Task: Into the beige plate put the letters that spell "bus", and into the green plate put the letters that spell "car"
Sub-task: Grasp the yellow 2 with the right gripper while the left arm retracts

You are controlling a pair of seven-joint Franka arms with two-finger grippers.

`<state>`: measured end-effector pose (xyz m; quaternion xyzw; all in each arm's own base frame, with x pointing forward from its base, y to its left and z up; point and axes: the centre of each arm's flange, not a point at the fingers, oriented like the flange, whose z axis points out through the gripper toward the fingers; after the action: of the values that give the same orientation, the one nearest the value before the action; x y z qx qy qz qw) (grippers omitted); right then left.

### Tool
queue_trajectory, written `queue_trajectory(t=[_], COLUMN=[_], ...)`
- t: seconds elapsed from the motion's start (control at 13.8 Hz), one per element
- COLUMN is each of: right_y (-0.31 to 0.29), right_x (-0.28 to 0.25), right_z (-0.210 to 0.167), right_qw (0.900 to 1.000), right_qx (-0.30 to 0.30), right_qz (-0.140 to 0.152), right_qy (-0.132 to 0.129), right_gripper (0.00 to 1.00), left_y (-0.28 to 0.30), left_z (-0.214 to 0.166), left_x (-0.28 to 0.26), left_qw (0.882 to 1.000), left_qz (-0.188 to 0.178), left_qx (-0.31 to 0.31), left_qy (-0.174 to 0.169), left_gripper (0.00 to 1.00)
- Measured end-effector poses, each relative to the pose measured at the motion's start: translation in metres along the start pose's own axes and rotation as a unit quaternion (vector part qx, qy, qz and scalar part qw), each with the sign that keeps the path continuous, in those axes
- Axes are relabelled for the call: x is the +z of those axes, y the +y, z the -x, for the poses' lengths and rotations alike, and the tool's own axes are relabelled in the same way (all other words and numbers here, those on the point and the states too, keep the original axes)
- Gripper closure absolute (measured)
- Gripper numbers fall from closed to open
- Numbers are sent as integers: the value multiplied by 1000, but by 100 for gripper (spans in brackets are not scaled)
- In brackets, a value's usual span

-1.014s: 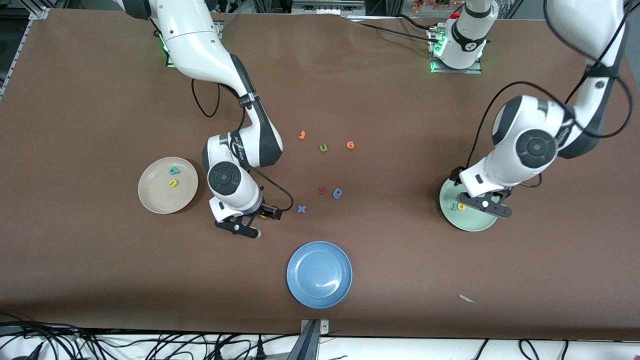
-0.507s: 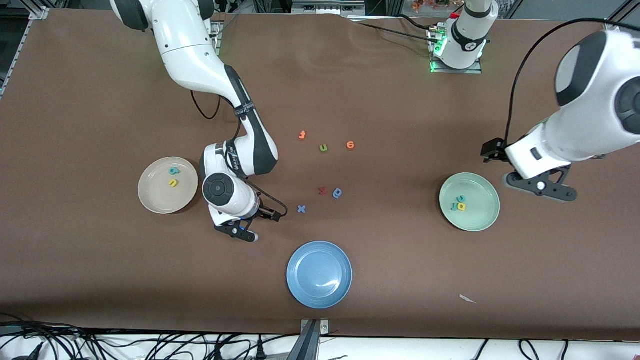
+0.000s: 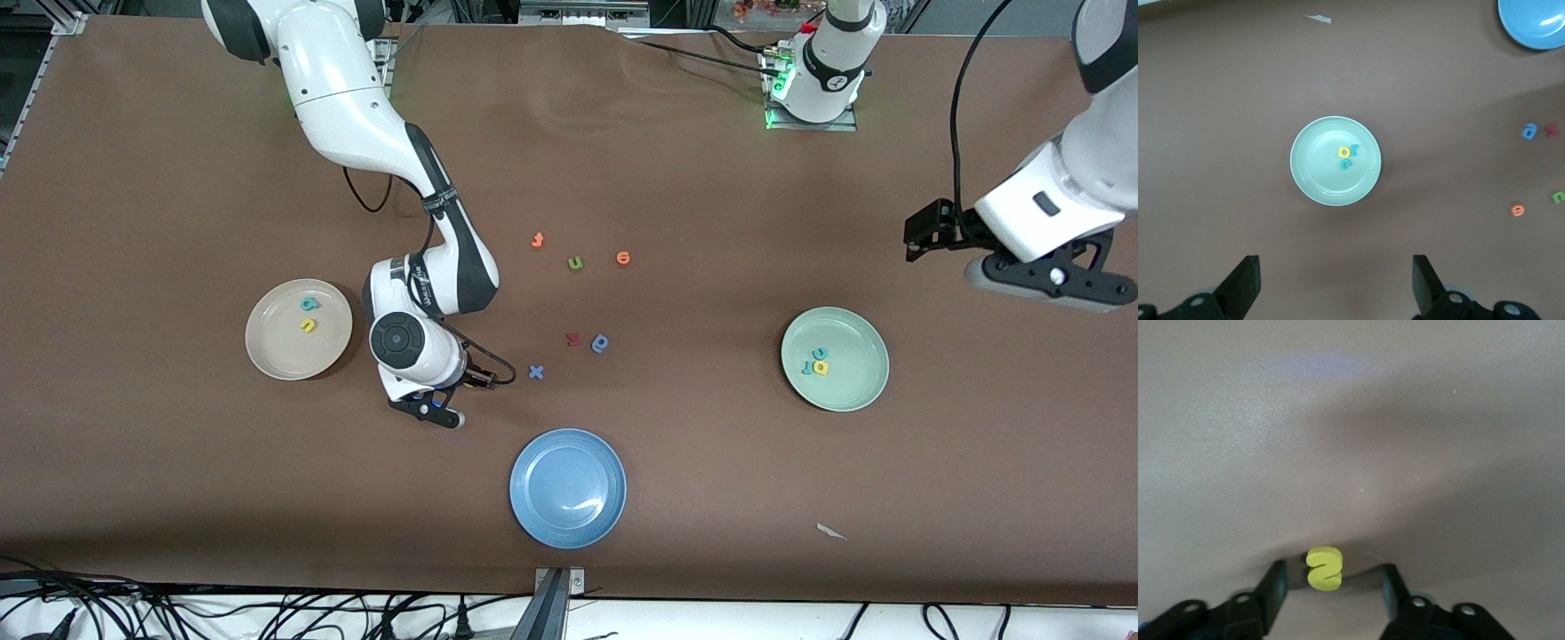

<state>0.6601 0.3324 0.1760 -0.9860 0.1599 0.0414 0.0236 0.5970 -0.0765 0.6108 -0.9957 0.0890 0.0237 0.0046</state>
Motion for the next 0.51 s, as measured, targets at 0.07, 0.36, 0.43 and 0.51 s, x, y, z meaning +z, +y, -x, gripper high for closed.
queue_trajectory(t=[0.07,0.36,0.43,0.51], right_y=[-2,-1,-1,-1], right_x=[-2,-5,-5,-5], right_z=[0,-1,-1,-1], right_qw=[1000,1000,1000,1000], right_qx=[-1,-1,-1,-1], right_qz=[-2,-1,-1,-1], right_qy=[1,0,0,0], right_gripper=[52,76,76,77], left_y=[-8,-11,-5,-3], left_z=[10,42,44,44], left_x=[1,6,6,5], left_qw=[1000,999,999,999], left_qz=[10,8,7,7], left_qx=[-16,-30,-27,-28], left_qy=[10,24,26,30], left_gripper=[0,0,0,0])
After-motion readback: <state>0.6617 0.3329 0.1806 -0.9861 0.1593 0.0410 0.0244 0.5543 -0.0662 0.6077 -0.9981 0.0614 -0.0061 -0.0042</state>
